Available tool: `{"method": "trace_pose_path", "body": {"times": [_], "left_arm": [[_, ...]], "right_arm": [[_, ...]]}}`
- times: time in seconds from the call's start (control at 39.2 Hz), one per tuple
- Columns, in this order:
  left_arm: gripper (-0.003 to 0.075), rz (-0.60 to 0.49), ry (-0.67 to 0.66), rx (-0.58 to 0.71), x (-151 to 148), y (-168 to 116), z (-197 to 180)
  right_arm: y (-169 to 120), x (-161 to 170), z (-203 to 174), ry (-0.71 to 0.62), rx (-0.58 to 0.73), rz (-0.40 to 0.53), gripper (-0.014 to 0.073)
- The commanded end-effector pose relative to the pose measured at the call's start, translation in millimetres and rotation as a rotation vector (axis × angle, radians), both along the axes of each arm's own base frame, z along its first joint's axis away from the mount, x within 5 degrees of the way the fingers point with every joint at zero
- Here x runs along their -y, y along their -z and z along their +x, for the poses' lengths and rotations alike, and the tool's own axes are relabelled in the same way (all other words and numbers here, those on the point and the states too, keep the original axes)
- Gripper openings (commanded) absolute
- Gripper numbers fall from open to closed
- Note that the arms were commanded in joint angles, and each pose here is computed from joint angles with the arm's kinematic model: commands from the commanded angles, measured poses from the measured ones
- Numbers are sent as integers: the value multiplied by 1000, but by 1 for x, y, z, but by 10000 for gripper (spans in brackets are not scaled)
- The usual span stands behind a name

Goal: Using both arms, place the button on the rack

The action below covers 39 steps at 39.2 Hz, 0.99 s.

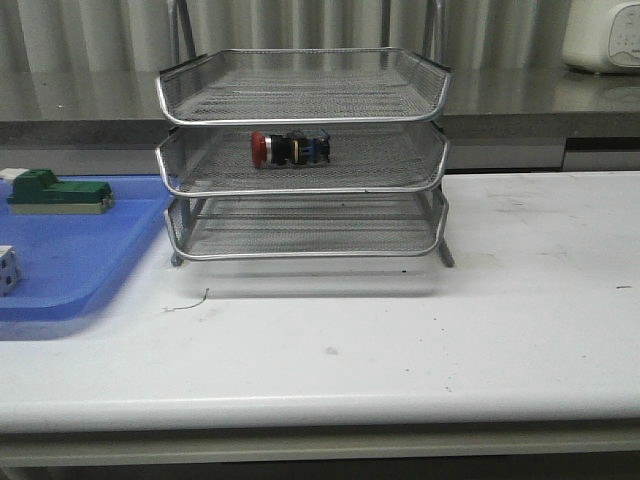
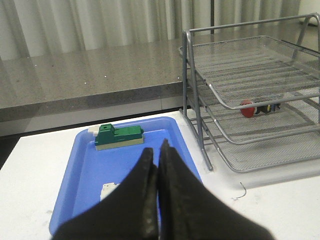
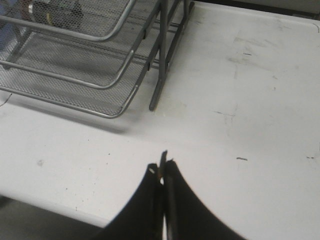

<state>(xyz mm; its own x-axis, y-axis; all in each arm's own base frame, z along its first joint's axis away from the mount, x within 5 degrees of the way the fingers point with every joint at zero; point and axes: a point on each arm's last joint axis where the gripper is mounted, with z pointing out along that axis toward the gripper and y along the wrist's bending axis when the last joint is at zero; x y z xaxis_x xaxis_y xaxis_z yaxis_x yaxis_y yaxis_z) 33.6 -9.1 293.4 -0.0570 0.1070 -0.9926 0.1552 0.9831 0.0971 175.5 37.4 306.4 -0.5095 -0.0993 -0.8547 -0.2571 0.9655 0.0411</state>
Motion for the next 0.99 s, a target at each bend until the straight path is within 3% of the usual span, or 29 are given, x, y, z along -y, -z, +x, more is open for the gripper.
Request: {"method": "trace_pose_path", "body": {"times": [0.0, 0.23, 0.43, 0.97], "left_arm": [[-19, -35, -9, 91, -1, -15, 0], [-19, -35, -9, 91, -1, -15, 0], [-19, -35, -9, 91, -1, -15, 0], [-19, -35, -9, 91, -1, -15, 0]], "right_arm": [[-4, 7, -25, 30, 147, 13, -110], [17, 16, -88, 29, 304, 40, -110], [17, 22, -124, 30, 487, 70, -110], [15, 23, -134, 28, 538, 80, -110]]}}
